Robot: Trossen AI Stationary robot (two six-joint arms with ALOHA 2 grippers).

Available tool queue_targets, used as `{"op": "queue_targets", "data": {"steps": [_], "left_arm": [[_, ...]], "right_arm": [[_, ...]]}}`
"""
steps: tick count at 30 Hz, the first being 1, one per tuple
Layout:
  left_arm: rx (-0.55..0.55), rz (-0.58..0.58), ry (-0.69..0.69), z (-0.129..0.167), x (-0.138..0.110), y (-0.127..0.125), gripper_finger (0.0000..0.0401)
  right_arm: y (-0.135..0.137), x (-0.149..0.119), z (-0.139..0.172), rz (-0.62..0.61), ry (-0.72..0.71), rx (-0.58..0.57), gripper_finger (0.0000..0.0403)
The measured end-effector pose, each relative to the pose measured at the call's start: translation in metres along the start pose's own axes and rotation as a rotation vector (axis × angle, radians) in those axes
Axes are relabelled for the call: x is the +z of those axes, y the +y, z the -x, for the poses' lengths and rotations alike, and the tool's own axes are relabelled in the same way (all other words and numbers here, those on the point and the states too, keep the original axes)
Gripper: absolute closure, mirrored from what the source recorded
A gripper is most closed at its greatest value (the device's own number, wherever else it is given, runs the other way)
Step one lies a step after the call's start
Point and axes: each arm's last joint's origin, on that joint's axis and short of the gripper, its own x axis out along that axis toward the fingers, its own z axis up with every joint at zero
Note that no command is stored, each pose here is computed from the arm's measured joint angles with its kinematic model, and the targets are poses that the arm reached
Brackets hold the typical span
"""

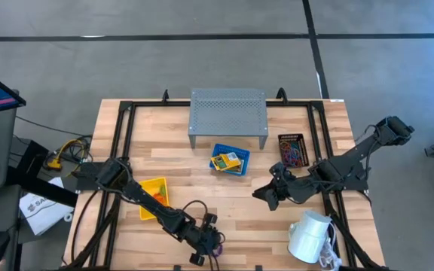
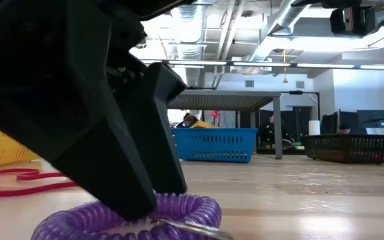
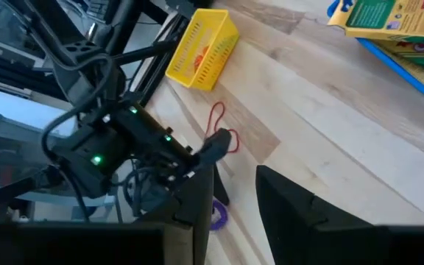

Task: Pick & Place Office Desk Supplies
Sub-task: Put the violet spring keychain into the yellow bin

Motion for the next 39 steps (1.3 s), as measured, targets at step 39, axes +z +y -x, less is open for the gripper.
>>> {"op": "queue_targets", "data": {"steps": [39], "left_arm": [[0.081, 0.317, -0.022, 0.102, 0.031, 0.024, 0.0399]], "right_arm": [[0.000, -0.002, 0.001, 0.060, 0.006, 0.000, 0.0301]]}}
